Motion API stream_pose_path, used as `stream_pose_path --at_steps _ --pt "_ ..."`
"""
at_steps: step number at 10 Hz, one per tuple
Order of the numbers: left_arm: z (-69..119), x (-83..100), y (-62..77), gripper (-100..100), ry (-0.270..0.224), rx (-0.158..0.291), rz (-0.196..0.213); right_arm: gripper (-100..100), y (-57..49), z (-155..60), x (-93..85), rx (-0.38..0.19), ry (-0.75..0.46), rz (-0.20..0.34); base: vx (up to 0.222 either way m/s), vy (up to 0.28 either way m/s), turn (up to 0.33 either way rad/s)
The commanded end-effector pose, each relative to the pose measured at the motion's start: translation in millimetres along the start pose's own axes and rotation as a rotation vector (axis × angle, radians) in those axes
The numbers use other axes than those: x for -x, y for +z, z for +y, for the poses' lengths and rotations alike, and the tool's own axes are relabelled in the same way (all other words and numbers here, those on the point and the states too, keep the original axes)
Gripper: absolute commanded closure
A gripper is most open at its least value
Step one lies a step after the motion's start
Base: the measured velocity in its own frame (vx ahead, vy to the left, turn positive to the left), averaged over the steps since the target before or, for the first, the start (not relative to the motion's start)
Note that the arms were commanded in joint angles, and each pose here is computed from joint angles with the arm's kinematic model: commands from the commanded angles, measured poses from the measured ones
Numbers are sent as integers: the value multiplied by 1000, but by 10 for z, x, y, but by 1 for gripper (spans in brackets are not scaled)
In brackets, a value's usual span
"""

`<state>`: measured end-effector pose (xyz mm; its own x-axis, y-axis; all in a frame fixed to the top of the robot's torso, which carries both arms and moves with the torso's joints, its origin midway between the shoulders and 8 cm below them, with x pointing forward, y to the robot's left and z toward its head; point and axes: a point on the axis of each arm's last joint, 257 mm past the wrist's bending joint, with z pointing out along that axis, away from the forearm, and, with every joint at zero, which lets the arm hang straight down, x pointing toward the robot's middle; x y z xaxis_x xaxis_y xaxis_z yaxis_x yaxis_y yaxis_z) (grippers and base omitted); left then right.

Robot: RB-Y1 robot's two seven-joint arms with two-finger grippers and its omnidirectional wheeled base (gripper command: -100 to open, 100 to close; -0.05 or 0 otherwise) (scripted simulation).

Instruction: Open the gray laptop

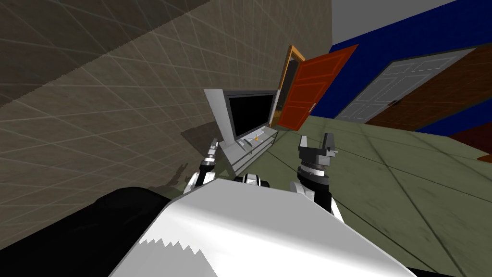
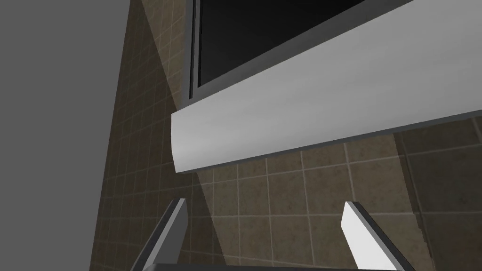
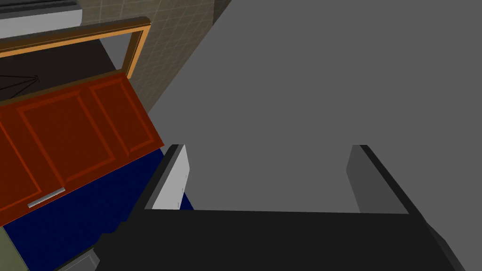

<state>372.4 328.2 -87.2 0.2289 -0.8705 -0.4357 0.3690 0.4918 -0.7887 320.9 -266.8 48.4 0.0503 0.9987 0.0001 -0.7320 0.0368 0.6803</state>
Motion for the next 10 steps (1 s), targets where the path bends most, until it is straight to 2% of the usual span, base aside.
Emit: stream_pose_path --at_steps 1,4,5,6,7,8,9,10 --pt "574 200 -164 -100 69 141 -3 0 0 0 0 0 0 0 95 -186 -125" --pt "1211 521 -454 -100 138 310 -31 0 0 0 0 0 0 0 82 -205 -158" --pt "1253 521 -479 -100 137 320 -30 0 0 0 0 0 0 0 64 -113 -51" --pt "1440 650 -597 -100 159 375 -44 0 0 0 0 0 0 0 65 -92 -99" --pt "1470 646 -618 -100 158 382 -43 0 0 0 0 0 0 0 47 -69 -55" --pt "1662 779 -759 -100 178 440 -58 0 0 0 1 0 0 0 54 -85 -134" --pt "1681 776 -773 -100 178 445 -57 0 0 0 0 0 0 0 52 -71 -54" --pt "1862 913 -929 -100 197 503 -73 0 0 0 1 0 0 0 68 -103 -97"
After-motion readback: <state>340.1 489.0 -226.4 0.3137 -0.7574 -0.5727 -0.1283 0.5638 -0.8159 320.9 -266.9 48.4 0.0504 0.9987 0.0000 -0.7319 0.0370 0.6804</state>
